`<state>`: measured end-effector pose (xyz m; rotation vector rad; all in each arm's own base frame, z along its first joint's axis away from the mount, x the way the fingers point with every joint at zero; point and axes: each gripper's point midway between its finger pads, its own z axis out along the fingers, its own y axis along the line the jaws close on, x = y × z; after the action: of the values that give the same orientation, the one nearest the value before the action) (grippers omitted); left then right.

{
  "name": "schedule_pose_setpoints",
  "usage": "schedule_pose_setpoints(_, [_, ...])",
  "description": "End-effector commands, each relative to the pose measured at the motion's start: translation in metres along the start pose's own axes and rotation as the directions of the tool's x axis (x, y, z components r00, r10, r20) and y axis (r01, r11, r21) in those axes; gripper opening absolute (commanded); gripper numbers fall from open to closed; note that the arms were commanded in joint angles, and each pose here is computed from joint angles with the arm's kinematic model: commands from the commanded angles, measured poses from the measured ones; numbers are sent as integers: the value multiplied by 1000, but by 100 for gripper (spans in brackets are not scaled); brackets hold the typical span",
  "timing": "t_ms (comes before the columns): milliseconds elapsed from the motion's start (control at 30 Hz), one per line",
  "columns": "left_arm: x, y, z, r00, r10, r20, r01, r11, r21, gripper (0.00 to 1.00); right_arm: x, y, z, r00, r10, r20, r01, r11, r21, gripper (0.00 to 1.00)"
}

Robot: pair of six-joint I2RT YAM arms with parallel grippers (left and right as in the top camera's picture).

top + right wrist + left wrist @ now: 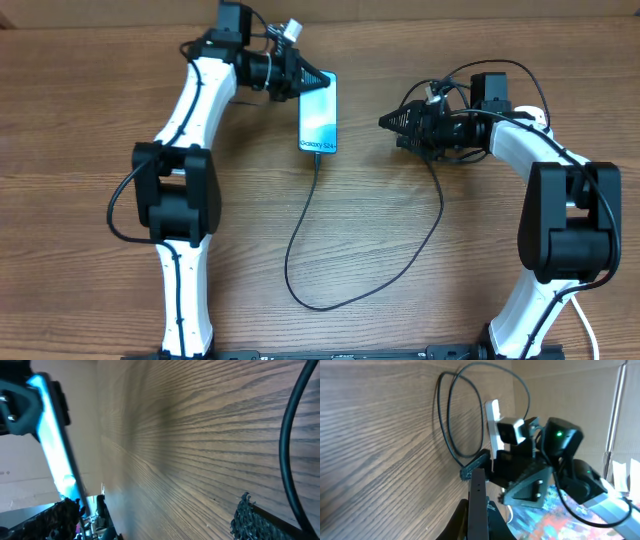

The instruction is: Plug charger to phone and switch on socket

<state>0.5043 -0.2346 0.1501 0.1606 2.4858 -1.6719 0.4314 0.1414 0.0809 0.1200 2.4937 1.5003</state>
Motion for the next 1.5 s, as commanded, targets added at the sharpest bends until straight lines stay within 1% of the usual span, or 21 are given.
schedule_pose_setpoints(0, [9,13,21,999,-18,-51,19,999,33,4,-2,6,-3,999,-52,2,52,998,-22,100])
schedule_pose_setpoints(267, [22,44,49,992,-71,-103,74,997,19,4,0,5,-3,999,-43,-3,43,999,-16,100])
schedule_pose_setpoints(467, [20,63,57,992,-100,-76,95,993,-77,4,0,1,-3,999,-34,-3,34,999,2,100])
schedule_pose_setpoints(600, [14,65,63,997,-60,-58,54,994,-99,4,0,1,-3,999,-34,-2,34,999,6,100])
schedule_pose_setpoints(700, [10,70,69,998,-60,-31,55,987,-150,4,0,1,-3,999,-35,-2,35,999,6,100])
schedule_pose_setpoints(933, [11,83,84,996,-91,6,89,958,-271,4,0,1,-3,999,-33,-2,33,999,7,100])
schedule_pose_setpoints(1033, [11,86,87,993,-113,24,115,946,-304,4,0,1,-3,999,-32,-4,32,999,7,100])
schedule_pose_setpoints(1167, [13,86,90,993,-117,25,119,942,-313,5,3,-1,-3,999,-40,-11,41,999,11,100])
schedule_pose_setpoints(1300, [12,89,89,992,-118,33,122,937,-327,5,5,-7,-3,1000,-19,-14,20,999,47,100])
schedule_pose_setpoints(1467, [13,93,88,991,-126,36,131,931,-342,4,5,-7,-3,1000,-20,-15,21,999,47,100])
